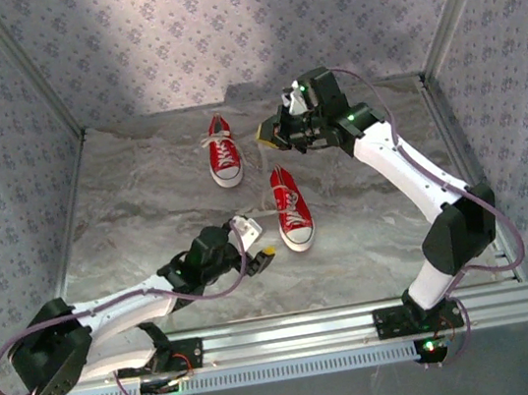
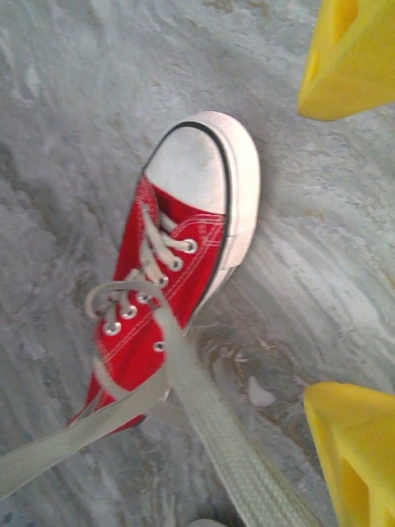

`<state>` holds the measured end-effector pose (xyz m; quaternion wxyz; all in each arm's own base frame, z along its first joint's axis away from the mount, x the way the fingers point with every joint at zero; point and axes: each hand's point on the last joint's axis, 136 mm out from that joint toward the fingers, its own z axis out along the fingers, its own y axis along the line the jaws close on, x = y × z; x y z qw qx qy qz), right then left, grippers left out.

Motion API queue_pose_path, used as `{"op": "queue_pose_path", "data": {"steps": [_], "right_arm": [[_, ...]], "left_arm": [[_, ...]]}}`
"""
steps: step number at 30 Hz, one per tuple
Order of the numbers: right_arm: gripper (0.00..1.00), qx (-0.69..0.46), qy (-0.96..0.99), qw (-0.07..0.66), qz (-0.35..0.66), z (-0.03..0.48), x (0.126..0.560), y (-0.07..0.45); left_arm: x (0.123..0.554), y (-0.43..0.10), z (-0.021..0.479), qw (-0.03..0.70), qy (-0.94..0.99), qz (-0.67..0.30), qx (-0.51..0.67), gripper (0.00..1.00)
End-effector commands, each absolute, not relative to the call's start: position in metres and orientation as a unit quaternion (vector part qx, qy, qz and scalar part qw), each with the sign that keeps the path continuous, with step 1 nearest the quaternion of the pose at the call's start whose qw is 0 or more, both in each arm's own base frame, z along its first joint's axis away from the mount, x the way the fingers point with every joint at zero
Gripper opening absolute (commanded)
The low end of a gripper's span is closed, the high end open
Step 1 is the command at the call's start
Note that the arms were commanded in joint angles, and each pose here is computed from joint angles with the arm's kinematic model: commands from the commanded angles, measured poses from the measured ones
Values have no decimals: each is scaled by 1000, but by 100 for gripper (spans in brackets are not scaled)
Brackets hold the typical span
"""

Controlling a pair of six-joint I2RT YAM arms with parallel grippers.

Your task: Tie the shoes

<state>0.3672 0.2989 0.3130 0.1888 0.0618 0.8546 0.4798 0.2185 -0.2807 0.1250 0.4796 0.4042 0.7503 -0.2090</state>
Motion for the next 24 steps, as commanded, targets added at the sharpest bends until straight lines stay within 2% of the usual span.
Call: {"op": "queue_pose_path", "data": {"steps": [1, 12, 24], "right_arm": [[0, 23, 850, 197, 488, 327, 350, 301], [0, -101, 835, 277, 465, 348, 321, 302], [0, -206, 795, 378, 428, 368, 288, 282]], "left_arm": [[219, -287, 146, 503, 730, -248, 390, 82], [200, -284, 174, 533, 676, -327, 389, 81], [163, -294, 208, 511, 601, -425, 444, 77]]}}
